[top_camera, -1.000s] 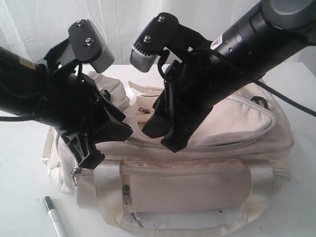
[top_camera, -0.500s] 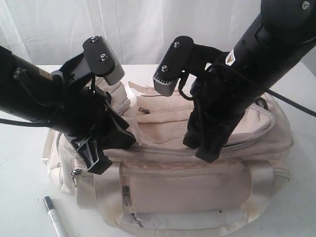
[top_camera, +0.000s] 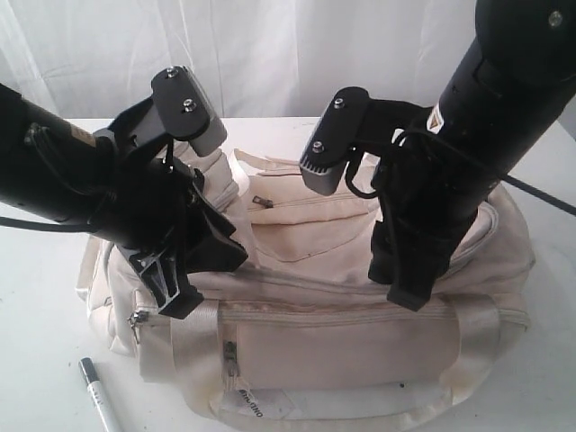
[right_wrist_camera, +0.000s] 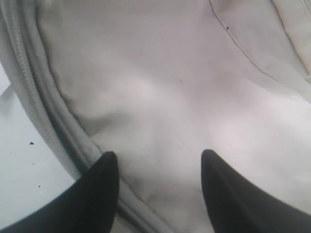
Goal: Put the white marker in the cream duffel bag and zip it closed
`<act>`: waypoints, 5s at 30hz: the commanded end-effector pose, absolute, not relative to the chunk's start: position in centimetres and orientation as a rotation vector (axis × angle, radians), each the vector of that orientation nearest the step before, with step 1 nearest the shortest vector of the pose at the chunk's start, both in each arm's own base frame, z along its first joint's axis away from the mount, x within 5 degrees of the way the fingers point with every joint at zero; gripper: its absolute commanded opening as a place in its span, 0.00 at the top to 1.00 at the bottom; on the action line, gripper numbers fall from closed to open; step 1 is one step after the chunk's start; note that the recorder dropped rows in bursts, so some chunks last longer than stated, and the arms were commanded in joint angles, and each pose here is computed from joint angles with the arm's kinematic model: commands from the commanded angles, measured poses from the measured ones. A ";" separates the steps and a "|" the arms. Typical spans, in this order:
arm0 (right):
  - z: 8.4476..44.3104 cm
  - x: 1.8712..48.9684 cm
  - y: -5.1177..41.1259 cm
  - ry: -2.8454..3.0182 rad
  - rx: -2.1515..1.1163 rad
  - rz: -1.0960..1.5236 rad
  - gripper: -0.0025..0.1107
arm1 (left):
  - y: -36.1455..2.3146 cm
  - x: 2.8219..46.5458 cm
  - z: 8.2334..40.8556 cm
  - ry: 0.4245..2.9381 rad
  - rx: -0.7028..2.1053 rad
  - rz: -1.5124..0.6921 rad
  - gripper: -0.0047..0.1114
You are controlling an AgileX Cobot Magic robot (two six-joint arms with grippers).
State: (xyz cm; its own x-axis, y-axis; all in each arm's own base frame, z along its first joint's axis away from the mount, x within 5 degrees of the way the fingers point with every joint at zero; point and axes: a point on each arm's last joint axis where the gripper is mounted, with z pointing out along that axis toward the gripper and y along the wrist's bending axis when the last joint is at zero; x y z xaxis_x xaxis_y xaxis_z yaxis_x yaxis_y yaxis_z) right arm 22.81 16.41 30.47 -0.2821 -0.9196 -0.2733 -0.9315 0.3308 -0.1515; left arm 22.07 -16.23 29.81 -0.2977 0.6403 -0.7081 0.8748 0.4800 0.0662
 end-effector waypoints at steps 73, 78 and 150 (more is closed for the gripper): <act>29.4 26.3 18.6 2.141 -1.517 0.035 0.96 | -16.4 21.4 29.5 2.059 1.295 -0.481 0.63; 30.5 27.6 18.1 2.117 -1.389 -0.113 0.96 | -16.5 21.3 29.6 2.045 1.307 -0.511 0.63; 36.8 36.8 14.4 1.863 -0.991 -0.309 0.97 | -17.1 17.9 29.7 1.615 1.972 -0.241 0.96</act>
